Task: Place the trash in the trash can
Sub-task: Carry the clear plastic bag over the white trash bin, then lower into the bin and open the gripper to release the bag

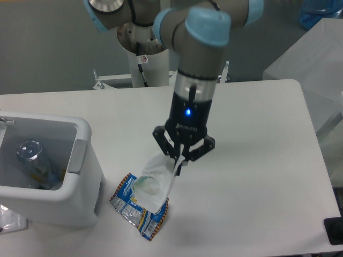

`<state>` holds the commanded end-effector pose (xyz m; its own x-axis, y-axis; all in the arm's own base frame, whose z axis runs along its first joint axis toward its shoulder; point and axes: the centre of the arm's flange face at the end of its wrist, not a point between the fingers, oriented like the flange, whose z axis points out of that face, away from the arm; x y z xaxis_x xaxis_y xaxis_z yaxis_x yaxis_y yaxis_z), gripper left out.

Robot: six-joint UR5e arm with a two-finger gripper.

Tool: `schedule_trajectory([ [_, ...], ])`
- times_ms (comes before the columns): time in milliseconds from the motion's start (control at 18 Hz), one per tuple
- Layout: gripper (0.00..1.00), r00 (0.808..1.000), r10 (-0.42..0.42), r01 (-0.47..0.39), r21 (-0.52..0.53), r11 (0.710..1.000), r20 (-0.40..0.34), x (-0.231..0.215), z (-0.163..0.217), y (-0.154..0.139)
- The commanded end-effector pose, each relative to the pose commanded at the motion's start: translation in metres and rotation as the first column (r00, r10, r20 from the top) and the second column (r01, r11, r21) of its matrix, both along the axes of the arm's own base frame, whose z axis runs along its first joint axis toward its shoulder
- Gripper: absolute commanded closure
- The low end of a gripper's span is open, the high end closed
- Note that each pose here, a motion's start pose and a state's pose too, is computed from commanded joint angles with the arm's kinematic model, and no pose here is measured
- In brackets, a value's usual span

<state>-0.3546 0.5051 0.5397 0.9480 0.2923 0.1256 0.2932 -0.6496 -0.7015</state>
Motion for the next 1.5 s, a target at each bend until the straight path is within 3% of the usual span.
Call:
schedule_trajectory([
  [111,1.00,1.000,0.021,-0.022,0.036,0.999,0.005,0.012,0.025,0.001],
  [333,1.00,0.998,-0.065,0.065,0.064,0.996,-0.007,0.077,0.046,0.014],
  [611,1.00,0.982,-0.190,0.190,0.042,0.981,-0.010,0.138,0.030,0.035],
  [889,1.00,0.929,-0.364,0.364,-0.014,0.931,-0.073,0.169,-0.001,0.066],
  [1000,0.97,0.881,-0.453,0.451,-0.047,0.891,-0.138,0.178,-0.010,0.068],
  [1056,0.96,0.866,-0.476,0.473,-0.059,0.879,-0.153,0.179,-0.014,0.068],
  [1222,0.97,0.854,-0.498,0.493,-0.071,0.867,-0.152,0.183,-0.023,0.075],
  [1389,0.96,0.857,-0.501,0.493,-0.087,0.865,-0.122,0.176,-0.044,0.087],
  [1444,0.94,0.855,-0.504,0.497,-0.089,0.863,-0.118,0.177,-0.046,0.090],
  [1500,0.81,0.852,-0.510,0.503,-0.090,0.860,-0.118,0.180,-0.047,0.092],
])
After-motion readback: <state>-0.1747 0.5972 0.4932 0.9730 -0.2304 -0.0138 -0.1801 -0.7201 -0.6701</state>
